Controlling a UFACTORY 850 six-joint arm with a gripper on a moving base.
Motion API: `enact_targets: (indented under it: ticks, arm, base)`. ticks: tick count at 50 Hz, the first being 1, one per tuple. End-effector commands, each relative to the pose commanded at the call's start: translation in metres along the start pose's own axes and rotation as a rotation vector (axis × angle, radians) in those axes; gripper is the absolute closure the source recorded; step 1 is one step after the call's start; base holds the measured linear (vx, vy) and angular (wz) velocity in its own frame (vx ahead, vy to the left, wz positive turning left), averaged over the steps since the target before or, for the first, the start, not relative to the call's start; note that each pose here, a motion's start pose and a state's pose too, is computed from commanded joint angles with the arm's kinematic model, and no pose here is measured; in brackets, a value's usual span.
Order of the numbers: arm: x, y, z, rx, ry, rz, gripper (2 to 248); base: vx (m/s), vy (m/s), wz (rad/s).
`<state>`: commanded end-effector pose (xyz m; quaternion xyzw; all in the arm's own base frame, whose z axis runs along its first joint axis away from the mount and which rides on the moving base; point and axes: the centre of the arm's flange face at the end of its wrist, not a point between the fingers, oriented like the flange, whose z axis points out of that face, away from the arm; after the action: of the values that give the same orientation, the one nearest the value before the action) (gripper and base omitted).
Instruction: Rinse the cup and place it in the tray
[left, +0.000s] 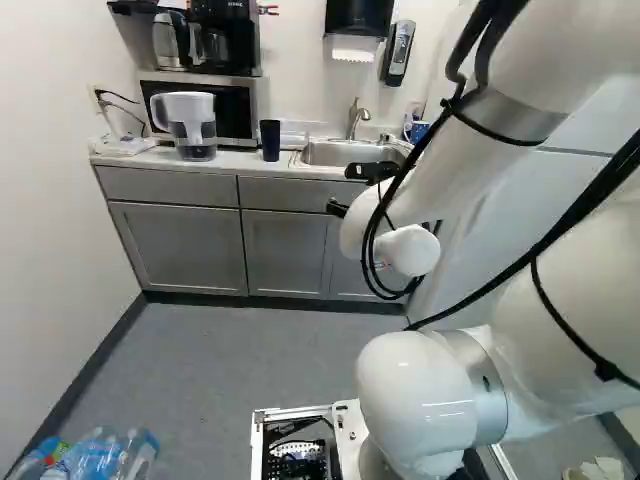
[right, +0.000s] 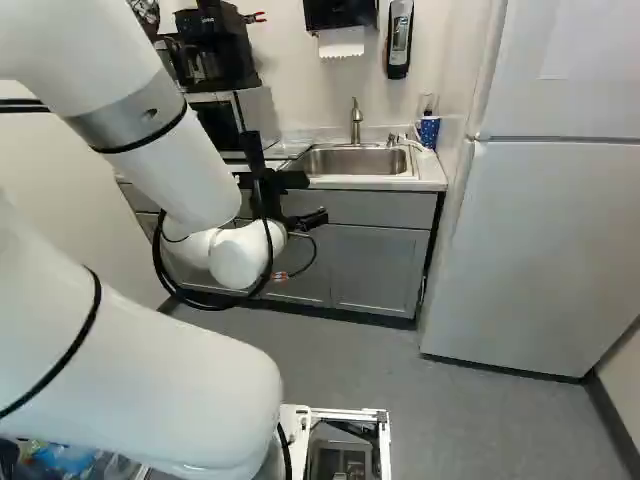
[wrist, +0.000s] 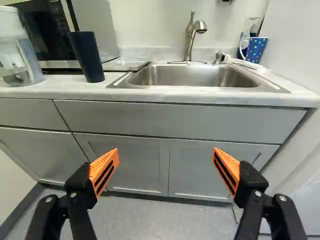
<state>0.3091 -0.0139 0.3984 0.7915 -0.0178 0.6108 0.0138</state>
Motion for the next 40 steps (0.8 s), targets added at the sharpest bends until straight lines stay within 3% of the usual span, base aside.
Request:
enact_targets:
  ticks: [40]
  arm:
    - [0.047, 0.008, 0.019, -0.022, 0.098, 0.005, 3]
  base:
    - [0.0, 0.0, 0.0]
